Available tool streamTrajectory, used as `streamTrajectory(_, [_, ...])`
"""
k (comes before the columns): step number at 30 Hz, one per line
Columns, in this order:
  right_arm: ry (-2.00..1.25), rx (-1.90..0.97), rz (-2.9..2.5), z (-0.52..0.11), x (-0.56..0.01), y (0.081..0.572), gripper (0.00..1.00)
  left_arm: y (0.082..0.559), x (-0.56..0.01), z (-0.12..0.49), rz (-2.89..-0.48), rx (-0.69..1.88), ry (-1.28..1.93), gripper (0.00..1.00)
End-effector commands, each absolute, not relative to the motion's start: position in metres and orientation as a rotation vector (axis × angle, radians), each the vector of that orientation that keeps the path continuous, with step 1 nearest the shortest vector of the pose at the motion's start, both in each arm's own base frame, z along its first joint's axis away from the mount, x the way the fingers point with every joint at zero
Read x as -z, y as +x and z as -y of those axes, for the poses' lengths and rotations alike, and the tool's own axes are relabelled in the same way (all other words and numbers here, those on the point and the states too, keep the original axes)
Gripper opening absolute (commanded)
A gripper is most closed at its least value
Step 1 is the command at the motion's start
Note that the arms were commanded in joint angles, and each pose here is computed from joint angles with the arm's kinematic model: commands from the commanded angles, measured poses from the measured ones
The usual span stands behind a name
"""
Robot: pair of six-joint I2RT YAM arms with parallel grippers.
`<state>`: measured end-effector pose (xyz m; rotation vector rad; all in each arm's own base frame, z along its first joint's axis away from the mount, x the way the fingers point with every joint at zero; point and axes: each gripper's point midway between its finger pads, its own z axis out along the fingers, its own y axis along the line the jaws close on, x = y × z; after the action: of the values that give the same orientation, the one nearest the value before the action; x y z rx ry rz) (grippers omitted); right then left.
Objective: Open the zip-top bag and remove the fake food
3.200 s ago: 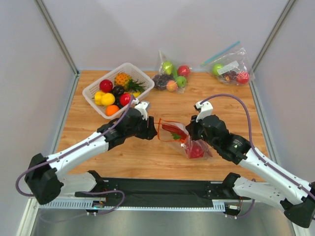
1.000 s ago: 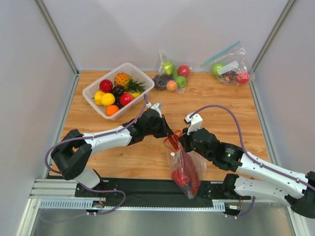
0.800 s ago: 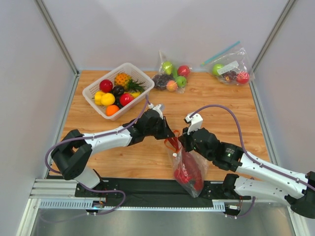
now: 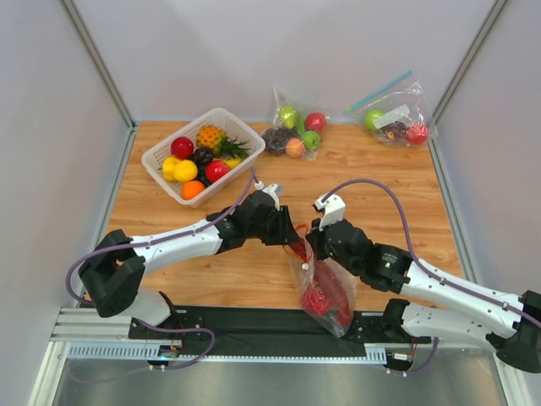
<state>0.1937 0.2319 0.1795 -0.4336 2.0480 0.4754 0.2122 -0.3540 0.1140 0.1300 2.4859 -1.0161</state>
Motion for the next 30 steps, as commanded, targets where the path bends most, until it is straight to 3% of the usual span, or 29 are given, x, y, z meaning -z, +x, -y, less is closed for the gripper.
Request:
streamTrajectory(1, [-0.381, -0.498, -1.976, -0.239, -0.201, 0.205, 0.0, 0.217, -0.145, 0.345, -2.391, 0.999, 0.132, 0.45])
streamTrajectory(20, [-0.397, -0.491, -1.991, -0.252, -0.192, 0.21, 0.0, 0.184, -0.113, 0.353, -2.551, 0.992, 0.27, 0.44])
streamTrajectory(30, [-0.419, -0.514, -1.993, -0.261, -0.189, 0.204, 0.0, 0.19, -0.097, 0.366, -2.567, 1.011, 0.241, 0.63])
